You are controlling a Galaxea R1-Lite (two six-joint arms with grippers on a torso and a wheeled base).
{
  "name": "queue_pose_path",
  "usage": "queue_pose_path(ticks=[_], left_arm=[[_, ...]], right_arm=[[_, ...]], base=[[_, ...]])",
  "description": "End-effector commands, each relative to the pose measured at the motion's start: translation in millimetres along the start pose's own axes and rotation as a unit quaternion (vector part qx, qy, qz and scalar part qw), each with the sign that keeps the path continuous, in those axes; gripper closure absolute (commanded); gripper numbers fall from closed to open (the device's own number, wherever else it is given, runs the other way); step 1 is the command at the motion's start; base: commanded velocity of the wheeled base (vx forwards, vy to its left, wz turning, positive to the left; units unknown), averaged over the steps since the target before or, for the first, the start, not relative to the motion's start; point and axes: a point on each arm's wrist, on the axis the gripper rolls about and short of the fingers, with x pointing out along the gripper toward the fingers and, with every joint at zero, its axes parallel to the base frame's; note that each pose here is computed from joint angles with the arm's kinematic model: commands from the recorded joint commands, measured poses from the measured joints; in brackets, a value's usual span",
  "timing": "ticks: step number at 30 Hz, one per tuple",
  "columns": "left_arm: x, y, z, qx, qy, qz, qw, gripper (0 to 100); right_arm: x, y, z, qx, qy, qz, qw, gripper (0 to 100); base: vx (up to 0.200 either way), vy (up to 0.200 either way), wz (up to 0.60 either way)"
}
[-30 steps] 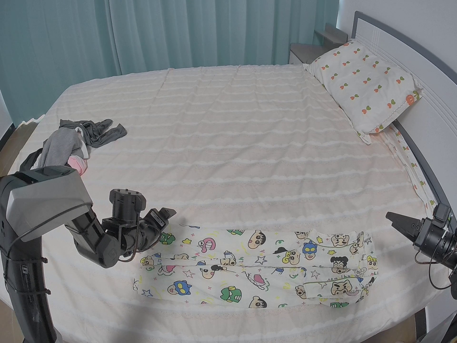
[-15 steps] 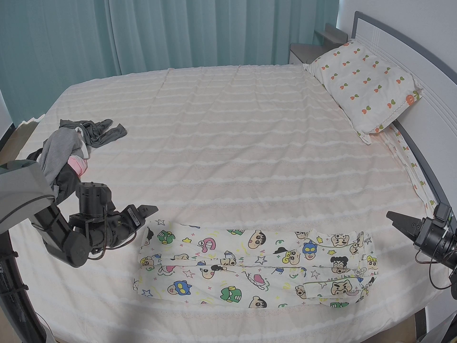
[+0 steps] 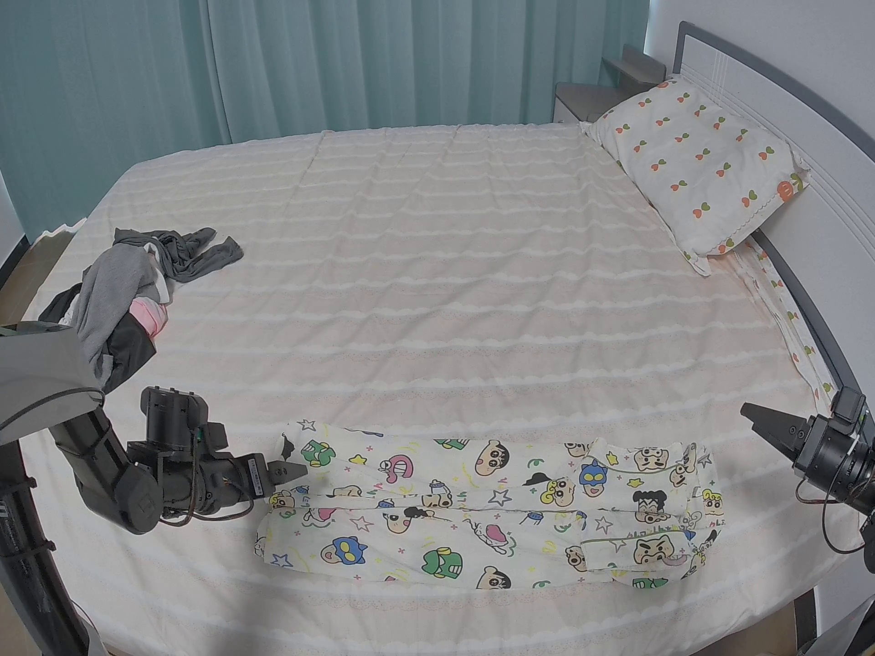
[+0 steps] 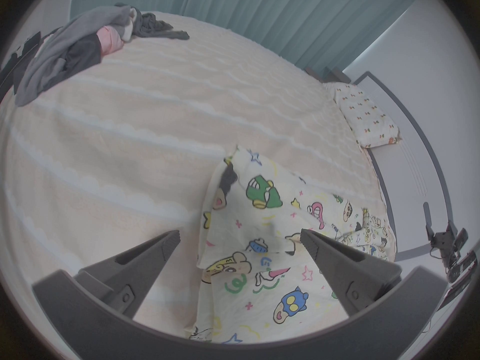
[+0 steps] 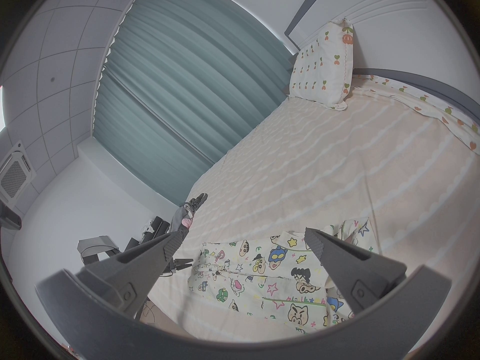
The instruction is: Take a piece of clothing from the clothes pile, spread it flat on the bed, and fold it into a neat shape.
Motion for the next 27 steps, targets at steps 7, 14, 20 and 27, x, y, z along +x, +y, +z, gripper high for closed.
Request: queue_pose_path(ticks=[7, 14, 20, 27], left_arm=[[21, 1, -17, 0.002, 0.041, 0.002, 0.9992, 0], [29, -4, -20, 0.008, 0.048, -0.001, 0.9988, 0], [35, -5, -24, 0.007, 0.057, -0.002, 0.9983, 0], [33, -6, -28, 0.002, 0.064, -0.002, 0.998, 100]], right_arm=[[-2, 0, -4, 0.006, 0.006, -0.003, 1.0, 0], [-3, 1, -4, 0.003, 0.003, -0.002, 1.0, 0], [-3, 1, -4, 0.003, 0.003, -0.002, 1.0, 0], [-3, 0, -4, 0.004, 0.004, -0.003, 1.0, 0]], base=[[0.0, 0.0, 0.0], [0.0, 0.0, 0.0], [0.0, 0.0, 0.0], [0.0, 0.0, 0.0]])
